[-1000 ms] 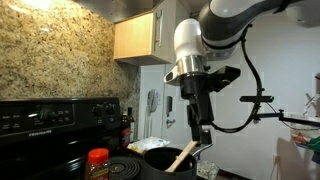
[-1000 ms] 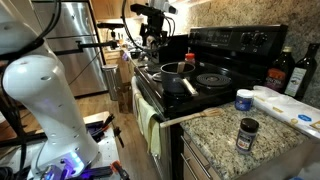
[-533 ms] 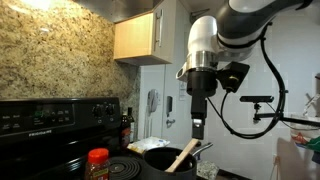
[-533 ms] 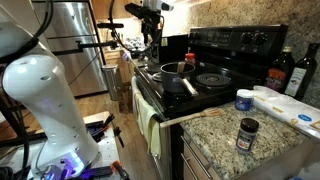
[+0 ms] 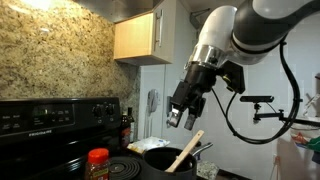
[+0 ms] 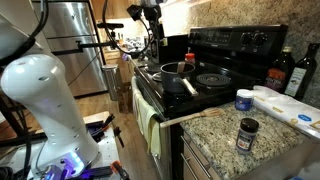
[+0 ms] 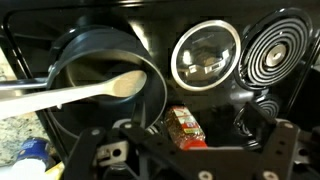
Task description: Remove the lid from the pot on the stove, pick up the wooden spoon from the right side of the countertop and put it inside the pot
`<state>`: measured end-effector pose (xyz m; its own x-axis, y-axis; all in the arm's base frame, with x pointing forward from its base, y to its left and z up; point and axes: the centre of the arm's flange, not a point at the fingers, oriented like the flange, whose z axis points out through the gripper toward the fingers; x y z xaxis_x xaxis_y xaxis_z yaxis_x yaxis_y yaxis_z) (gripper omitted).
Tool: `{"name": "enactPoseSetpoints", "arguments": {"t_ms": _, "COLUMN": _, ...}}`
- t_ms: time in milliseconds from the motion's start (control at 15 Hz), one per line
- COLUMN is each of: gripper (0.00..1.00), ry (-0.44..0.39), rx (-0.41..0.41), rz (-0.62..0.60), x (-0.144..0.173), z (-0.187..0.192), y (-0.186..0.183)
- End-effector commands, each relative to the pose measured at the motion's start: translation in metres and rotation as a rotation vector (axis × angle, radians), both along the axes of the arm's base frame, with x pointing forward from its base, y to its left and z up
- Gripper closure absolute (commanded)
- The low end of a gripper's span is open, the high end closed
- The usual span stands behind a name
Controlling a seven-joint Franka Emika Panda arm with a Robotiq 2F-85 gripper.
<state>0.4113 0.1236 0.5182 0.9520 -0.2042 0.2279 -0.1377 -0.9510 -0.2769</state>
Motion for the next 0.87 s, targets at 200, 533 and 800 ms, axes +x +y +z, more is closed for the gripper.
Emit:
{"name": "enactPoseSetpoints", "arguments": {"t_ms": 200, "gripper": 0.00, "ry": -0.029, "rx": -0.293, "rz": -0.175, "x": 0.004, "z": 0.004, "y": 0.012}}
{"name": "enactPoseSetpoints", "arguments": {"t_ms": 533, "gripper": 0.00, "ry": 0.012, "rx": -0.313, "rz": -0.140, "x": 0.000, "z": -0.007, "y": 0.006}}
{"name": "enactPoseSetpoints", "arguments": {"t_ms": 800, "gripper": 0.00, "ry": 0.015, "rx": -0.315, "rz": -0.141, "x": 0.003, "z": -0.007, "y": 0.005}}
